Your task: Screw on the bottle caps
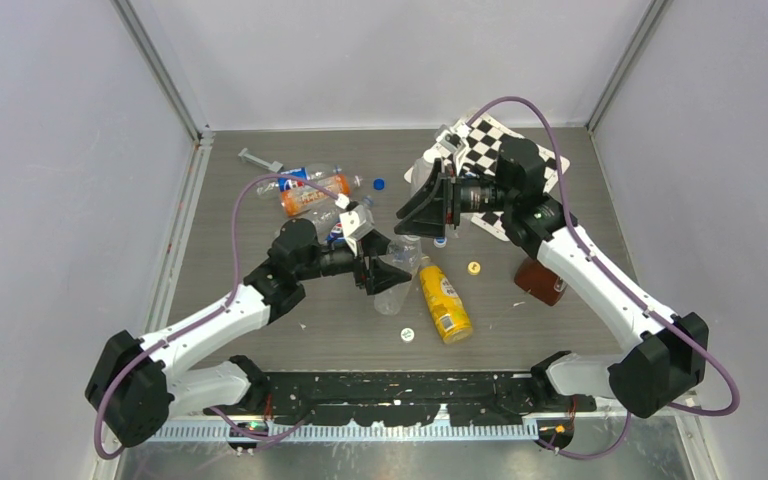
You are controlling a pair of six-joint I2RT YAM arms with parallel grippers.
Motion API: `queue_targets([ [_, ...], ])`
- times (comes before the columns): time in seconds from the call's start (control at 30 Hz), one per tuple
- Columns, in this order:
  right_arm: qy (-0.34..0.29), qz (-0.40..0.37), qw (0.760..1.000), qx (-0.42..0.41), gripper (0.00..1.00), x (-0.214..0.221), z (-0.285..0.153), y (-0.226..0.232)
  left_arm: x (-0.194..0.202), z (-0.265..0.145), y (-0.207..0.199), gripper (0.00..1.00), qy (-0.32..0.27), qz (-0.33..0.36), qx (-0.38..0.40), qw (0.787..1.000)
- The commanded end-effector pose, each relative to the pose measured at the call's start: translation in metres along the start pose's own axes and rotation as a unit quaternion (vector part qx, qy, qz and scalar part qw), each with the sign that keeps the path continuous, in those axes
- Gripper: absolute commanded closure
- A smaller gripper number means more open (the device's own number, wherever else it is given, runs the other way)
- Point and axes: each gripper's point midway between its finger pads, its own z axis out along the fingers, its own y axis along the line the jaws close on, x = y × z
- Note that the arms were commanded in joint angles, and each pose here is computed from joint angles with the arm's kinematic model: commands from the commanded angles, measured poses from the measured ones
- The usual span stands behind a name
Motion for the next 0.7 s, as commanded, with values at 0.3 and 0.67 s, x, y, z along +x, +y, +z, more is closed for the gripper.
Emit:
queue_targets([
  [0.3, 0.011, -0.025, 1.0, -0.012, 0.31, 0.005, -0.007, 0.016, -0.033, -0.006, 0.008, 1.0, -0.054, 0.023, -0.034, 0.998],
  [0.67, 0.018, -0.037, 0.999, 0.009, 0.32, 0.014, -0.016, 0.021, -0.031, -0.012, 0.03, 1.0, -0.05, 0.009, -0.098, 0.994],
])
